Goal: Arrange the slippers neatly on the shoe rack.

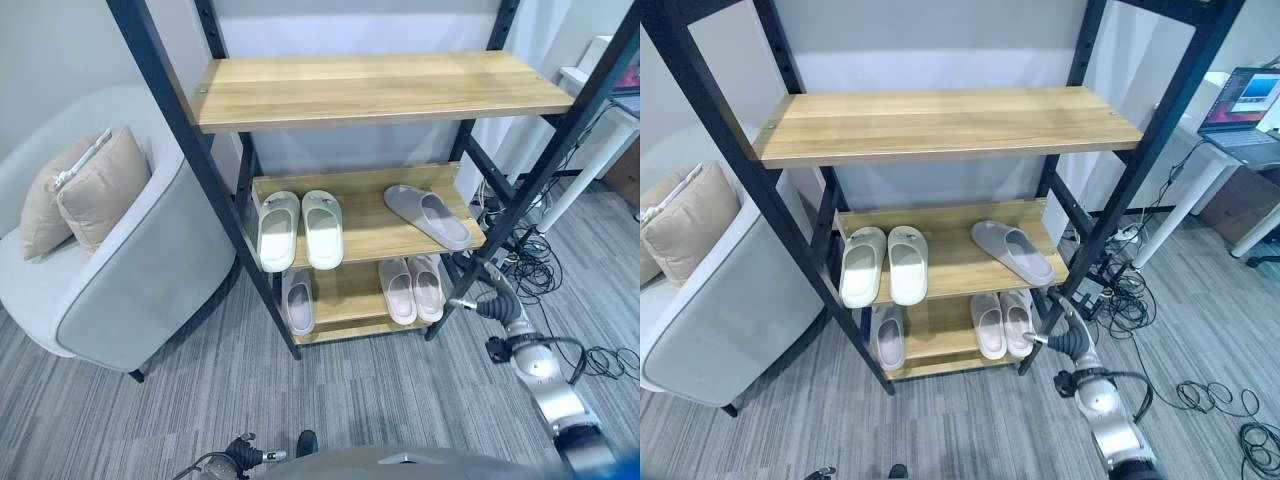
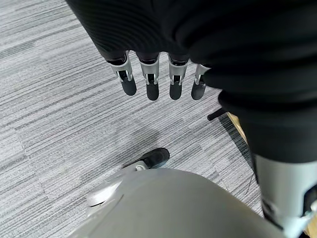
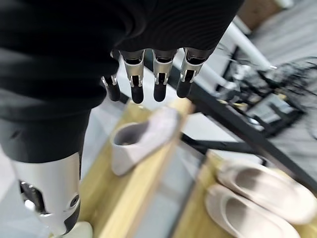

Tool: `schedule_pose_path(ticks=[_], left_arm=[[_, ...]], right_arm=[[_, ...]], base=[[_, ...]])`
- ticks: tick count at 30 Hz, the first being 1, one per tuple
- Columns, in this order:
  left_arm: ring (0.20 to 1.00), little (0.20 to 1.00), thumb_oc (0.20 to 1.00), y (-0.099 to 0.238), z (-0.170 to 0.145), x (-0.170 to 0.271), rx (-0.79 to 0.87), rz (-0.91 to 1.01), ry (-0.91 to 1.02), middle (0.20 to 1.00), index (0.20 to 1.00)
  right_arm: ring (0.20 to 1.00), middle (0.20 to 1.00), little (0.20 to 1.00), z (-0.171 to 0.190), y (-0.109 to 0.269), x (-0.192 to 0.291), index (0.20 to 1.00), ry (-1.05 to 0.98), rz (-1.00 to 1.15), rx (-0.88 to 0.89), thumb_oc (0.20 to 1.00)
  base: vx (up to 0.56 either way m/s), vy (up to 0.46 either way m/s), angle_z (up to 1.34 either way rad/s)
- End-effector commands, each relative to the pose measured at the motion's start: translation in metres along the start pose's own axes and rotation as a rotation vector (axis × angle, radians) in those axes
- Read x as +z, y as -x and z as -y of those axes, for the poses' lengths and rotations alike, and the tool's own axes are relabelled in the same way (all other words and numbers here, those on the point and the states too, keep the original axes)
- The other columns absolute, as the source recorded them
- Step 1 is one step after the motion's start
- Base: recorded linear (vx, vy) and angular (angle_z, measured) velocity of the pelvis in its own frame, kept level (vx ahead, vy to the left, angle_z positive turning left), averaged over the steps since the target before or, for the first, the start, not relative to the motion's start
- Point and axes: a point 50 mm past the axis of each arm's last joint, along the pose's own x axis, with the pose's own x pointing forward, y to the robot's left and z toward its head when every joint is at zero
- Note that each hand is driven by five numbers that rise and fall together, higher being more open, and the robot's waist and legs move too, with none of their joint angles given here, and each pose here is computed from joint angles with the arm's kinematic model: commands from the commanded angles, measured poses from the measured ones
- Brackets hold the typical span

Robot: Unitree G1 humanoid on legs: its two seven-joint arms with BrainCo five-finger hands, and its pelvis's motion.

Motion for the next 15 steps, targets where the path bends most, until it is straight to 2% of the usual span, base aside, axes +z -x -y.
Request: schedule_pose_path(ticks=[1,7,12,15], left_arm=[[1.000,1.000,1.000,-0.001,0.003,0.001,-0.011,-0.023,-0.058,1.000,1.000],[1.000,1.000,1.000,0.000,-0.004,-0.002,0.014,-0.030,-0.050,1.000,1.000],[1.000,1.000,1.000,-0.001,-0.004,0.003,0.017,-0.002,-0.042,1.000,1.000],[1.000,1.000,1.000,-0.004,-0.011,0.025,0.037,0.073,-0.041,1.000,1.000]], right_arm=[[1.000,1.000,1.000,0.019,-0.024,0.016,1.000,0.063,0.069,-0.092,1.000],[1.000,1.000,1.000,0.048,-0.069,0.048,1.000,0.079,0.091,-0.179,1.000],[1.000,1.000,1.000,0.064,-0.086,0.074,1.000,0.114,0.142,-0.209,1.000],[1.000,1.000,1.000,0.084,-0.102,0.095,1.000,0.123,0.147,-0.257,1.000]], base=[[0.03,-0.046,0.00],[0.01,-0.045,0.11],[-0.01,-0.018,0.08],[0.00,0.000,0.00]])
